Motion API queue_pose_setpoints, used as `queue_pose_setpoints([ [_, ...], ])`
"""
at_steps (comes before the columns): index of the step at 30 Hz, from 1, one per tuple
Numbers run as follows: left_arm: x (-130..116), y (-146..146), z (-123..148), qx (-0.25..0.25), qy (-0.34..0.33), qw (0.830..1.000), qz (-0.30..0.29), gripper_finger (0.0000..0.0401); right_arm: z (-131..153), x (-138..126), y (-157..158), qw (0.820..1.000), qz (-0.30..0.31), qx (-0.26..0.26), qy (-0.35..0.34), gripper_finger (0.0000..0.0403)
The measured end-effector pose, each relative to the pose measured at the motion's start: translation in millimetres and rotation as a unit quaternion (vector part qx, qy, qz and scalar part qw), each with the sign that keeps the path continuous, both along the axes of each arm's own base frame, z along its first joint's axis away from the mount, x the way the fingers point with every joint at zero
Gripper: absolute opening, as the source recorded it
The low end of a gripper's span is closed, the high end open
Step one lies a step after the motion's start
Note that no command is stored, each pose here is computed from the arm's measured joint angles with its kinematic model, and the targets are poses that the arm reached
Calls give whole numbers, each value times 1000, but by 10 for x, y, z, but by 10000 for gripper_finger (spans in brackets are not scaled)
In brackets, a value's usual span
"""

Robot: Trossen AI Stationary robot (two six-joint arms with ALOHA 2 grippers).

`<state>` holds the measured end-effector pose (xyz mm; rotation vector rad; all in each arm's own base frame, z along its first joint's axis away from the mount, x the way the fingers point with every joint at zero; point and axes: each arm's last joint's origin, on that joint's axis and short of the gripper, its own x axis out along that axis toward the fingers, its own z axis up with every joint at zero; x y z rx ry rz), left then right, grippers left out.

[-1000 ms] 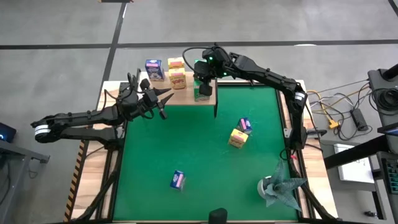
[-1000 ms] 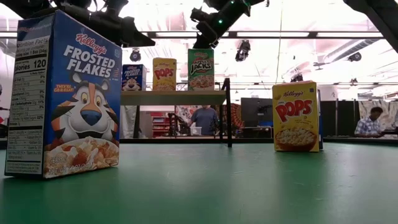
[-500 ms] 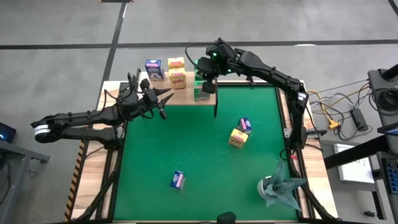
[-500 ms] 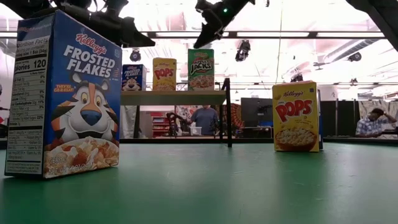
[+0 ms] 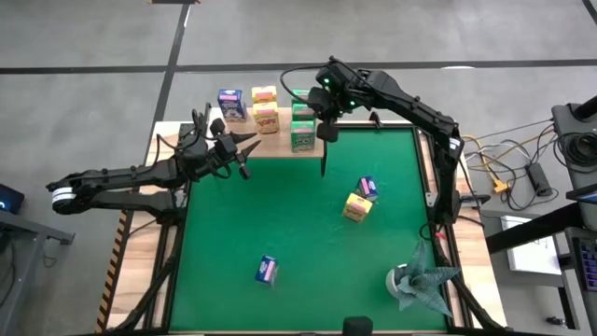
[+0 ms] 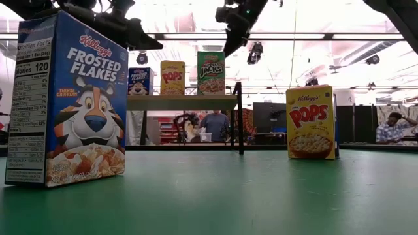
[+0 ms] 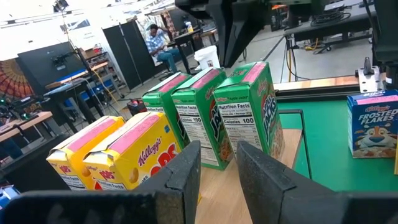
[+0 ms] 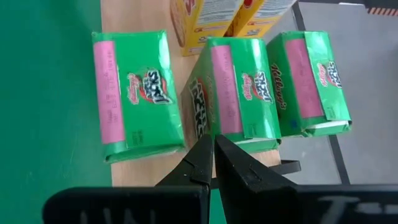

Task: Stack cereal on shelf
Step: Adjust the green cereal boxes on the shelf

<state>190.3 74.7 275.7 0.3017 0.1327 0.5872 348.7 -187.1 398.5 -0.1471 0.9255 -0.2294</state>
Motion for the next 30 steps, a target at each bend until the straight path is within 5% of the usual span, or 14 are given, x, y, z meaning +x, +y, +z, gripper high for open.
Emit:
queue_pose_setpoints([
  [30, 0, 0, 0, 0, 0, 1000, 0, 88, 52, 18, -37, 1000, 1, -16, -23, 9],
])
